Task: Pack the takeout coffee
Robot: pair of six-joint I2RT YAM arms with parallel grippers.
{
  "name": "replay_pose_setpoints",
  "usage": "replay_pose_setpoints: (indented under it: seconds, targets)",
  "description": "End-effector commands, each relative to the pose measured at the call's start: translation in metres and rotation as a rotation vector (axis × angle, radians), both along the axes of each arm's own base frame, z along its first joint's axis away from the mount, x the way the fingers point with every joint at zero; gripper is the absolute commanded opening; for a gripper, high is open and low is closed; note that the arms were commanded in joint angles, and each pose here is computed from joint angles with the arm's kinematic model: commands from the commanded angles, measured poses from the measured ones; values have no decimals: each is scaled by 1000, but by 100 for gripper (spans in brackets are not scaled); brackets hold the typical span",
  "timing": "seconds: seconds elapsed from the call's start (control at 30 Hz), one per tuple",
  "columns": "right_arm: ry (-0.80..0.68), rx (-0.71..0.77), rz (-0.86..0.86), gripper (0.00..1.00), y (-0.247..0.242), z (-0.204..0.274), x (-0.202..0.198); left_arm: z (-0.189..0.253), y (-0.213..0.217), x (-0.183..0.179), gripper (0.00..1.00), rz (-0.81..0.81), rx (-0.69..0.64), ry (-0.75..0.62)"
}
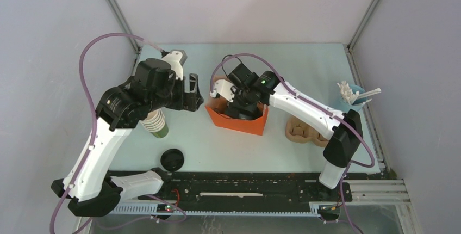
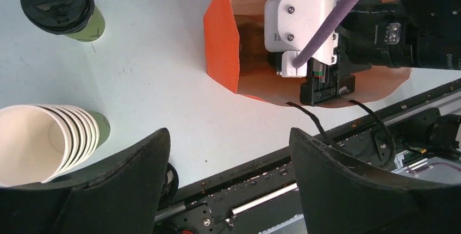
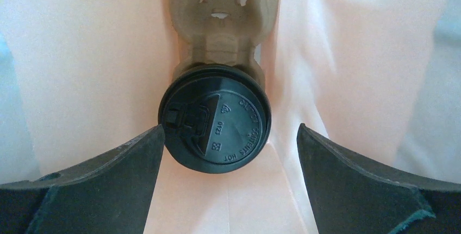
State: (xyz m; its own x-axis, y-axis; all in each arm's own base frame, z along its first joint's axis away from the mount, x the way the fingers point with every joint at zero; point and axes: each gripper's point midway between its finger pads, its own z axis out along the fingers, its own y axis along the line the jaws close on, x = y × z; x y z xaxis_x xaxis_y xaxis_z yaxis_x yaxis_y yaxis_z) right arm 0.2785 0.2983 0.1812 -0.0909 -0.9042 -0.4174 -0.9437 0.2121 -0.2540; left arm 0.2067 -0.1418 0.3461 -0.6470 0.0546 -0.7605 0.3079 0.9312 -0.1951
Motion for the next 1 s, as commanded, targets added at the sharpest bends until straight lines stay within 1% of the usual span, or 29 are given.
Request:
replay_pose_setpoints:
  seconds: [0.0,0.13,0.27,0.33,0.47,0.57,0.67,0.77,0.83,0.97]
  targets:
    - [-53,34,-107,100,-8,35,-3,8,-7,5,84,5,-59,-20]
    - [-61,41,-172,100,-13,51,-3,13,-13,14,77,11,-74,-24]
    - [-60,107,-219,100,-11,75,-8,17,-25,28,73,8,-105,-20]
    - [-59,133,-230,99,-11,82,-12,16,-33,36,73,7,-120,-12]
    - [-48,162,-231,97,-10,82,-17,24,-44,58,78,29,-139,-31]
    - [-59,193,-267,95,-13,94,-16,30,-50,74,79,40,-142,-41]
    - [-71,229,-287,93,-16,107,-17,26,-60,88,75,35,-140,-33]
    - [-60,265,-295,92,-17,113,-20,10,-69,106,66,33,-103,-10]
    - [-54,276,-301,91,-19,112,-21,3,-72,114,62,33,-75,8]
    - [-47,288,-299,90,-22,113,-23,-11,-78,127,60,34,-45,30]
